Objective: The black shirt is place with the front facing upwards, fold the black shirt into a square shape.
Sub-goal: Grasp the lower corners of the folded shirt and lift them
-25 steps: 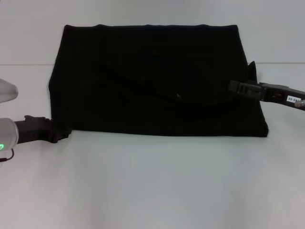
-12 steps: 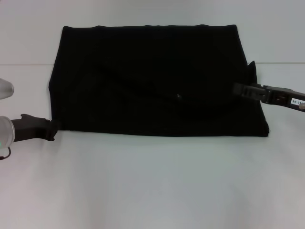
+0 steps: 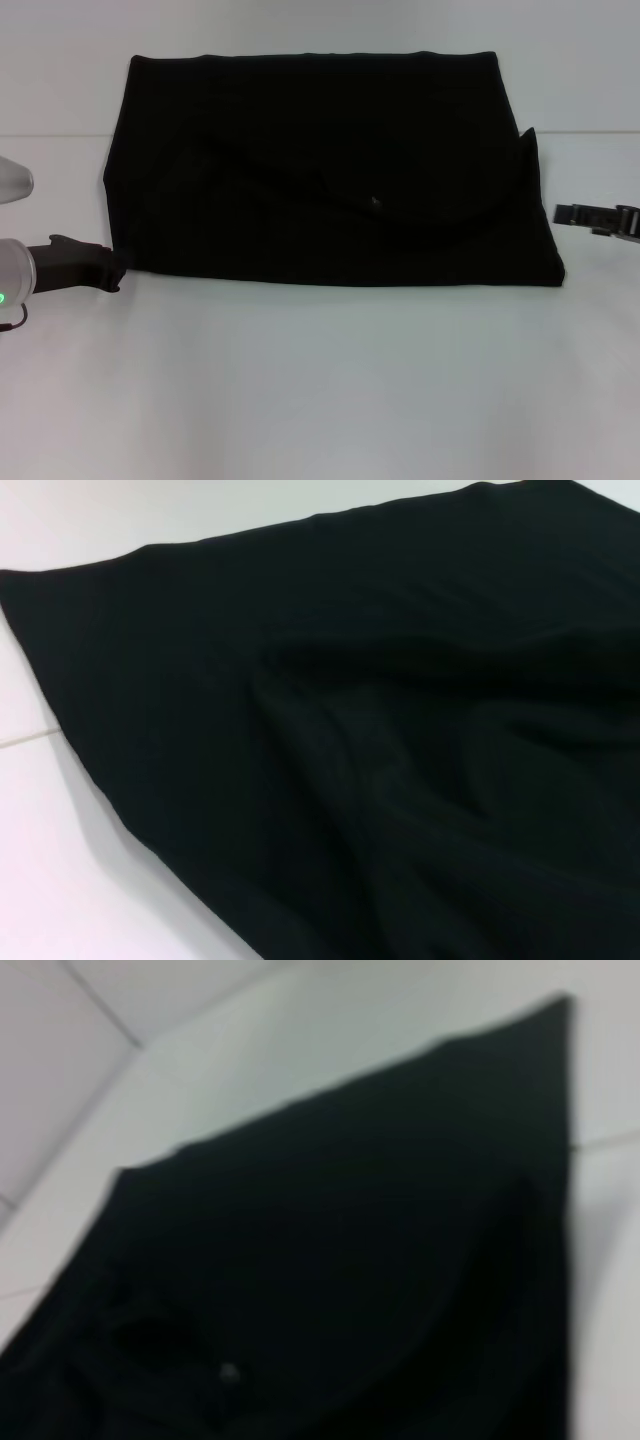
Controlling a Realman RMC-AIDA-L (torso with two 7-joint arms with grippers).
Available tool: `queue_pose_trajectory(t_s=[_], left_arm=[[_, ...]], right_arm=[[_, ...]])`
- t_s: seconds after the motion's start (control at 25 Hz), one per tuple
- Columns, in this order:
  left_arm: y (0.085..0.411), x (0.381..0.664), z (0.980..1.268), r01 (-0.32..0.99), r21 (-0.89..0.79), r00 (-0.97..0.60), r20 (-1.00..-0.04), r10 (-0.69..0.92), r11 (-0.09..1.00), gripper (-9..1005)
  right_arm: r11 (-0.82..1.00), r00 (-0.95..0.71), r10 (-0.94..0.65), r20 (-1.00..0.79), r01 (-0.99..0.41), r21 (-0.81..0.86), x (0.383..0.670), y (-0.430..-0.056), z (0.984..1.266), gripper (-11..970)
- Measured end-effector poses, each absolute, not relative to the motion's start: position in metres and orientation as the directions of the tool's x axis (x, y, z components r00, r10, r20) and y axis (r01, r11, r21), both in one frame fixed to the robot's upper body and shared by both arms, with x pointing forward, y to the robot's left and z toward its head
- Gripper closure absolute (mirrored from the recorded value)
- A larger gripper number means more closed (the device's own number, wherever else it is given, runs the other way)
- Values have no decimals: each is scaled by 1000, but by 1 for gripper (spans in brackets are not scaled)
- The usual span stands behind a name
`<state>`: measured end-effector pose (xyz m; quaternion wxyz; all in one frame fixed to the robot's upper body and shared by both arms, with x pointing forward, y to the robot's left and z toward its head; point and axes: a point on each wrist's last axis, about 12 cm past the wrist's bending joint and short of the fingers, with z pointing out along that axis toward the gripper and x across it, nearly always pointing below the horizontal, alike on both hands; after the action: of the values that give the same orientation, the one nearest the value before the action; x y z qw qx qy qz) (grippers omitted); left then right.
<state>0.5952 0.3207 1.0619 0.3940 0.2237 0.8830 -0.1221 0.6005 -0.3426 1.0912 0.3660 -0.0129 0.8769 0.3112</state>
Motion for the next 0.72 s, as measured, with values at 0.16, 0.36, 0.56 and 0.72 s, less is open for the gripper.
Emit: queue_pose_trajectory(t_s=[0.16, 0.36, 0.56, 0.72], left_arm=[[320, 595, 1063, 498, -40, -585, -753, 301, 867, 998], [319, 595, 1063, 498, -40, -585, -753, 301, 866, 998], [321, 596, 1064, 497, -38, -584, -753, 302, 867, 997], [321, 596, 1064, 497, -36, -584, -753, 303, 867, 997]], right_arm=[[825, -743, 217, -633, -206, 526, 603, -349, 1092, 91], [827, -750, 189, -634, -226, 514, 608, -337, 1091, 92], [835, -770, 126, -625, -259, 486, 612, -318, 1086, 94], [842, -779, 114, -616, -253, 476, 612, -313, 1081, 109]])
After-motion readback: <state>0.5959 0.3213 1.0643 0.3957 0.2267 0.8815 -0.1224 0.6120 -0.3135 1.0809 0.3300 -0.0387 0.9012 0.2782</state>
